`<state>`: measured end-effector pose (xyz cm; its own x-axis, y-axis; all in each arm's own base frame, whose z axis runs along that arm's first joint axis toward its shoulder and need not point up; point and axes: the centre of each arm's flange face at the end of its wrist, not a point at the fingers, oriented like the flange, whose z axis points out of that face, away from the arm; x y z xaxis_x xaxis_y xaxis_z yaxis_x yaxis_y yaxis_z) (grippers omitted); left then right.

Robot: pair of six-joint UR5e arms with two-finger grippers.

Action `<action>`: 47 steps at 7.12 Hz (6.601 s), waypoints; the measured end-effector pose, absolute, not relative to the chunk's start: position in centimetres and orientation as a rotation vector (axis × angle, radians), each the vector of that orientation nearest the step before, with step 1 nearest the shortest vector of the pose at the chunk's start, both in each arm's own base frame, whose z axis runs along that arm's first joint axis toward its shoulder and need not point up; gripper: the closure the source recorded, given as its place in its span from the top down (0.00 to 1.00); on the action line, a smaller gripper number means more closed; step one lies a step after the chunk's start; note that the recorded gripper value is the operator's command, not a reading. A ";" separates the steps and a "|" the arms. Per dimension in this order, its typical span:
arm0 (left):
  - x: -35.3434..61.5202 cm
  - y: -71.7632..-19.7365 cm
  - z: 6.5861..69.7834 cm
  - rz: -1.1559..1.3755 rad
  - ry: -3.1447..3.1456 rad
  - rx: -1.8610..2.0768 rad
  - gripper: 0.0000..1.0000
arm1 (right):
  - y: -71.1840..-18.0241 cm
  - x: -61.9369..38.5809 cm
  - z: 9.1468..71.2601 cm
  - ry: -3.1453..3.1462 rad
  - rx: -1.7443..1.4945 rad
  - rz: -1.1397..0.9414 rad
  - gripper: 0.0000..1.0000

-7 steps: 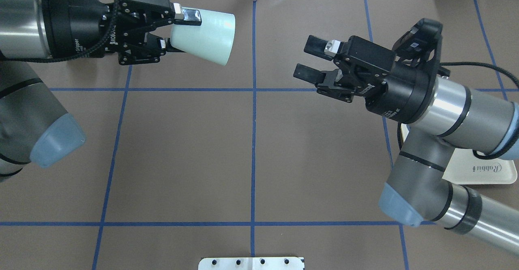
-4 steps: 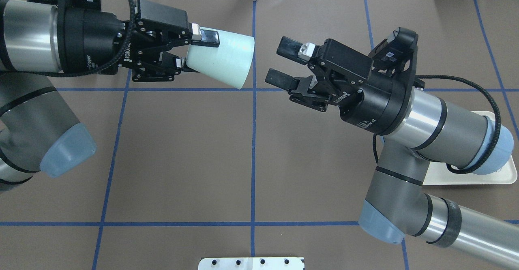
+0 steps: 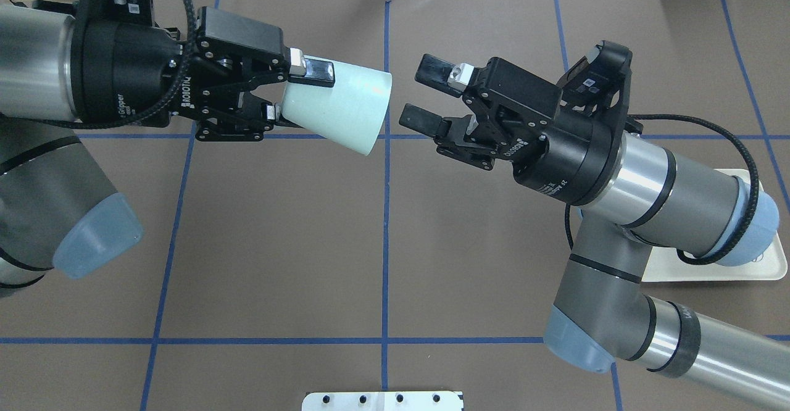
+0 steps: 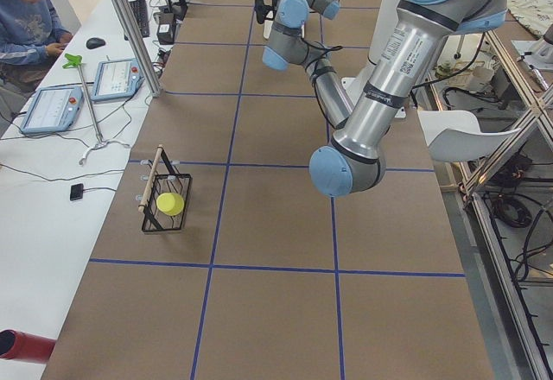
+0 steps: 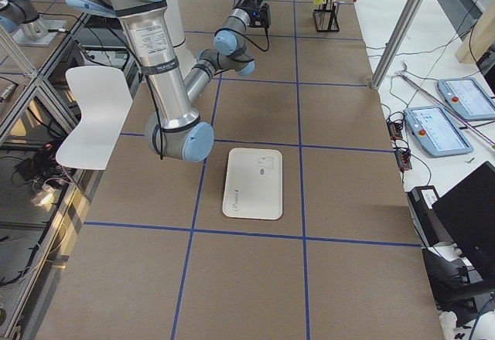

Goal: Left arm grabs green cup and hands to right arm on tray

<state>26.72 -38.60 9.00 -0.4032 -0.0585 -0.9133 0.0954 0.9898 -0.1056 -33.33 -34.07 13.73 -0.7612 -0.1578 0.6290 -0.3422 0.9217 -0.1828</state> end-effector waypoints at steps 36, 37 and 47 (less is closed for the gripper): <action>28.8 -54.0 27.5 -0.014 0.939 0.373 1.00 | -51.8 -15.7 23.4 -0.966 0.271 0.340 0.00; 25.3 -54.5 32.0 0.069 0.817 0.403 1.00 | -51.4 -15.2 25.5 -0.877 0.246 0.259 0.00; -2.3 -45.3 65.9 0.105 0.722 0.070 1.00 | -43.2 -15.9 44.4 -0.724 0.251 0.076 0.00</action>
<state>-2.30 -45.35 65.93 0.7457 0.1203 -0.6553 -0.0718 0.9924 0.1004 -15.91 -43.21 44.36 0.7479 -0.0180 0.6636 -0.1547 0.9674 0.2006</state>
